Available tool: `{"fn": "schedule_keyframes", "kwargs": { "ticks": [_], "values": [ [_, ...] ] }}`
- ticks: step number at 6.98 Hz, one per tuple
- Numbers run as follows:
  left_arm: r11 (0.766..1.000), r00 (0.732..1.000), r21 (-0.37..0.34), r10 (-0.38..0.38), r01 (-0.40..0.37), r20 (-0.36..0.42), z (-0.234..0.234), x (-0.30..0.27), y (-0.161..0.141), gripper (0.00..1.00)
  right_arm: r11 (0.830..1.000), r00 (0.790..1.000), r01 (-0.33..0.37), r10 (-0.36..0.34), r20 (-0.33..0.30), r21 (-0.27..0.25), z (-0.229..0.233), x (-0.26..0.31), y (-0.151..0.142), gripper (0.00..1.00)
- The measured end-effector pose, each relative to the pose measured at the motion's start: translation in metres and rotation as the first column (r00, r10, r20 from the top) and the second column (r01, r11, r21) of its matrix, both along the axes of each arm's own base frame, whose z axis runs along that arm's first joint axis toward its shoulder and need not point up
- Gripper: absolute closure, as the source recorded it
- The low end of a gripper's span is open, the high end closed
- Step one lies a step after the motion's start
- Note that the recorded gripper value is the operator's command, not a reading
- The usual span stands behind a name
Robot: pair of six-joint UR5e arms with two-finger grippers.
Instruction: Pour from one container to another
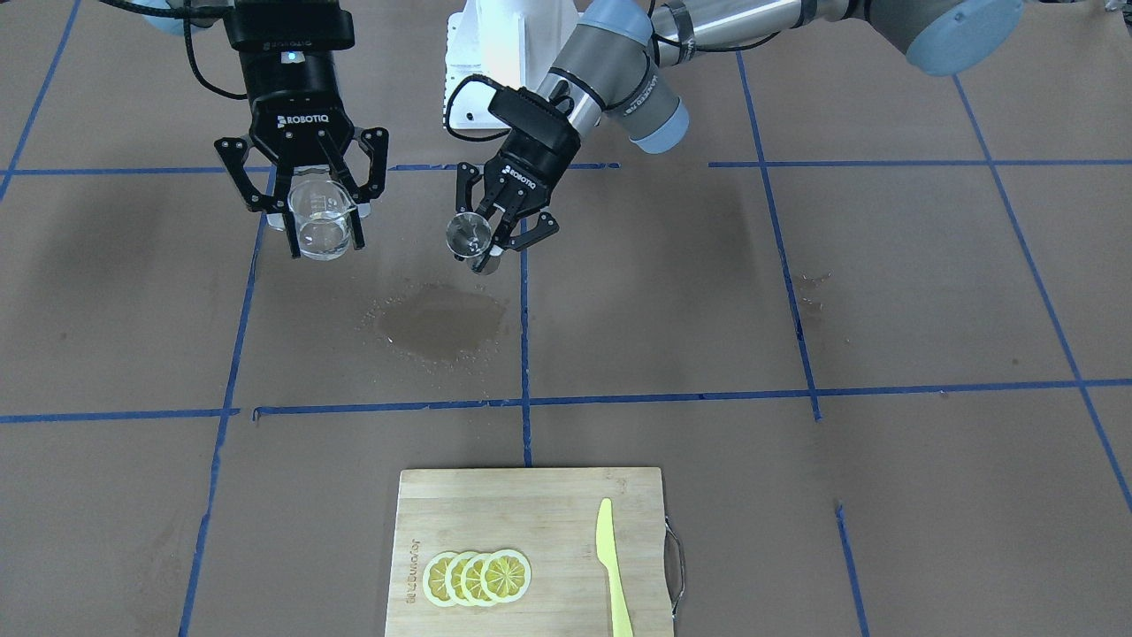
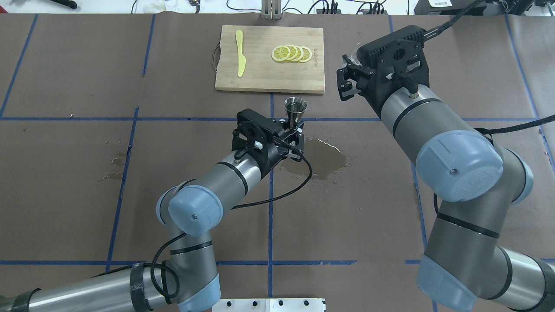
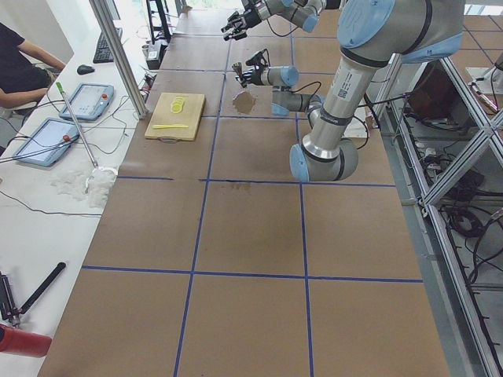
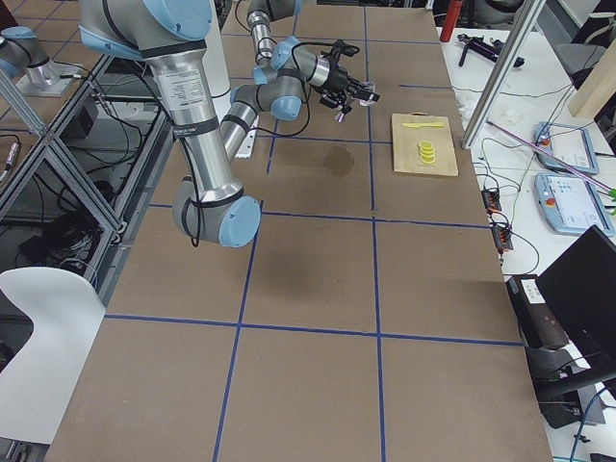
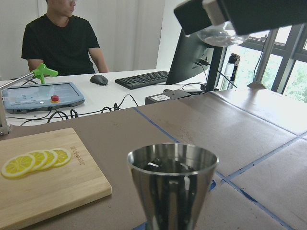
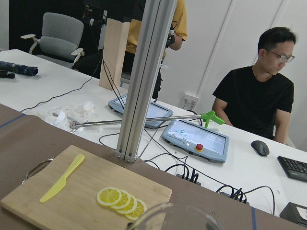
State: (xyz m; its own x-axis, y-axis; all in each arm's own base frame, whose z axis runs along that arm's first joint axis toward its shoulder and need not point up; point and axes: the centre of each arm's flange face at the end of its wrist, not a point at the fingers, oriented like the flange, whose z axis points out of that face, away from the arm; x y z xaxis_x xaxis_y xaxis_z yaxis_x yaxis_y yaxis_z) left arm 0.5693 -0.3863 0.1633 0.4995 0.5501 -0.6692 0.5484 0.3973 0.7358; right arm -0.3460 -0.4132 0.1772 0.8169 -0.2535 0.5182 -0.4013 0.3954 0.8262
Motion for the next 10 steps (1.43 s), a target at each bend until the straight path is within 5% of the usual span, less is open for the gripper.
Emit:
{"fn": "schedule_keyframes", "kwargs": {
  "ticks": [3, 5, 7, 10],
  "values": [
    [0.987, 0.988, -0.052, -0.150, 0.152, 0.034, 0.054, -0.048, -0.032, 1.00, 0.990, 0.982, -0.028, 0.054, 0.182, -0.140, 0.024, 0.003, -0.001, 1.00],
    [0.960, 0.966, -0.106, -0.252, 0.257, 0.059, 0.097, -0.078, -0.051, 1.00, 0.964, 0.944, -0.016, 0.102, 0.314, -0.265, 0.046, 0.002, 0.003, 1.00],
    [0.919, 0.944, -0.221, -0.330, 0.327, 0.023, 0.147, -0.118, -0.075, 1.00, 0.936, 0.939, -0.049, 0.162, 0.303, -0.349, 0.091, 0.014, 0.004, 1.00],
    [0.845, 0.899, -0.349, -0.437, 0.404, -0.018, 0.214, -0.192, -0.078, 1.00, 0.917, 0.951, -0.092, 0.196, 0.238, -0.388, 0.136, 0.032, 0.005, 1.00]
  ]
}}
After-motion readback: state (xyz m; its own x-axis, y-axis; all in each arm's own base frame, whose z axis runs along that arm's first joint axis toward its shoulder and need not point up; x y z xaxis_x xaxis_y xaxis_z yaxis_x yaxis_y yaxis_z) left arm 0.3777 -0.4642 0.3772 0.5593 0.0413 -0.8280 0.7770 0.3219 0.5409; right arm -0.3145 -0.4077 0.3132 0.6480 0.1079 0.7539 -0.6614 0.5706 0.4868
